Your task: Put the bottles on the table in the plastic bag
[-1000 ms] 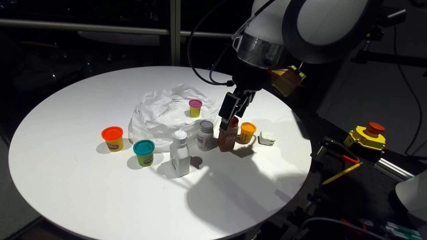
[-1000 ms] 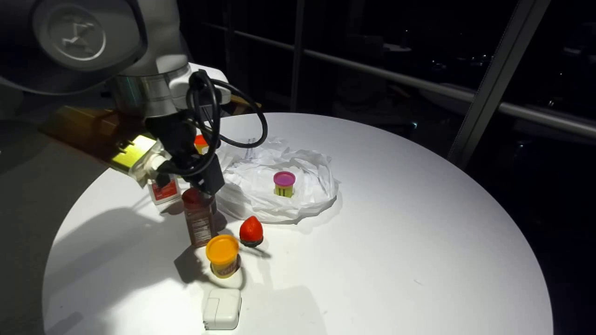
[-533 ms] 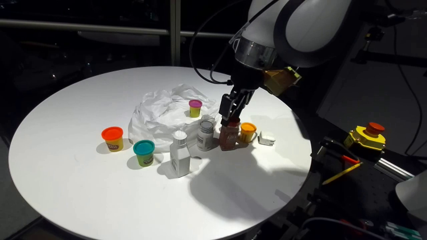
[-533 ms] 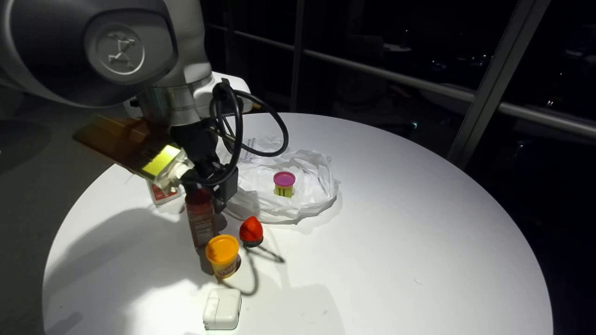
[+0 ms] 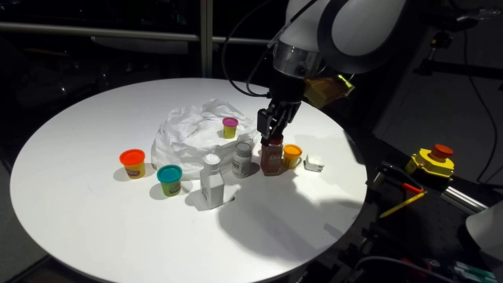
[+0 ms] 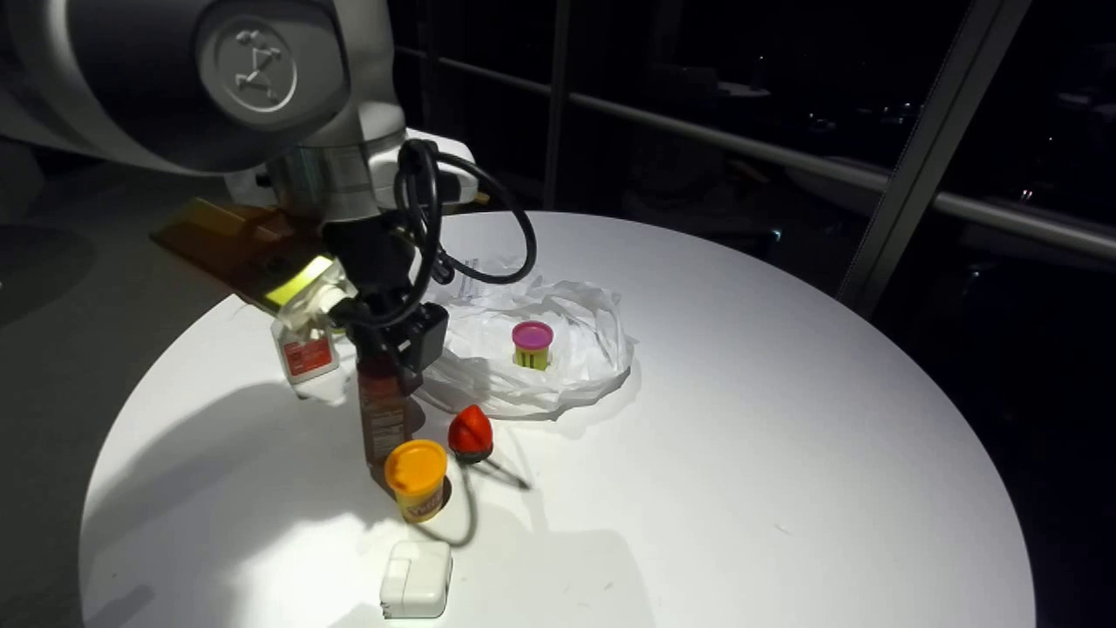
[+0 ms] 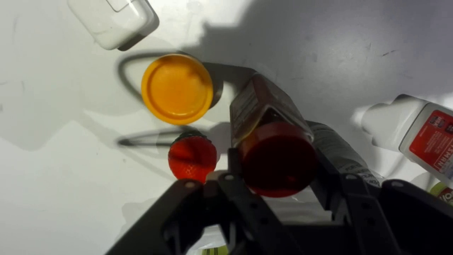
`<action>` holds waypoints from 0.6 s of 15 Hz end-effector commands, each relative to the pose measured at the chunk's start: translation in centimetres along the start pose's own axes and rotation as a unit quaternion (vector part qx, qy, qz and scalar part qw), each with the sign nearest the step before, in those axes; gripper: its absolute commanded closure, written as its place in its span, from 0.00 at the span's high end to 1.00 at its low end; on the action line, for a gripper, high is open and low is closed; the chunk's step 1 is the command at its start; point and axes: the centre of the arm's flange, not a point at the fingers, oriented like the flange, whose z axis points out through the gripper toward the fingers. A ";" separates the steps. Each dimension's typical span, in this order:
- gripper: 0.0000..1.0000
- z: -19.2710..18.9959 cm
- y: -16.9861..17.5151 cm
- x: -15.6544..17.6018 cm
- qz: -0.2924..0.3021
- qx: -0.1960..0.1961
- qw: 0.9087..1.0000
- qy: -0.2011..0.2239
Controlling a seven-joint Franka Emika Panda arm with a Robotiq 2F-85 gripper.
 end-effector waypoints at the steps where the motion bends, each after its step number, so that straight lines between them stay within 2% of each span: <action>1: 0.24 -5.2 -2.2 1.2 0.019 -0.034 0.999 0.005; 5: 0.24 -9.6 -5.2 4.1 0.015 -0.066 0.997 0.030; 9: 0.24 -10.7 -8.0 8.3 0.022 -0.027 0.997 0.067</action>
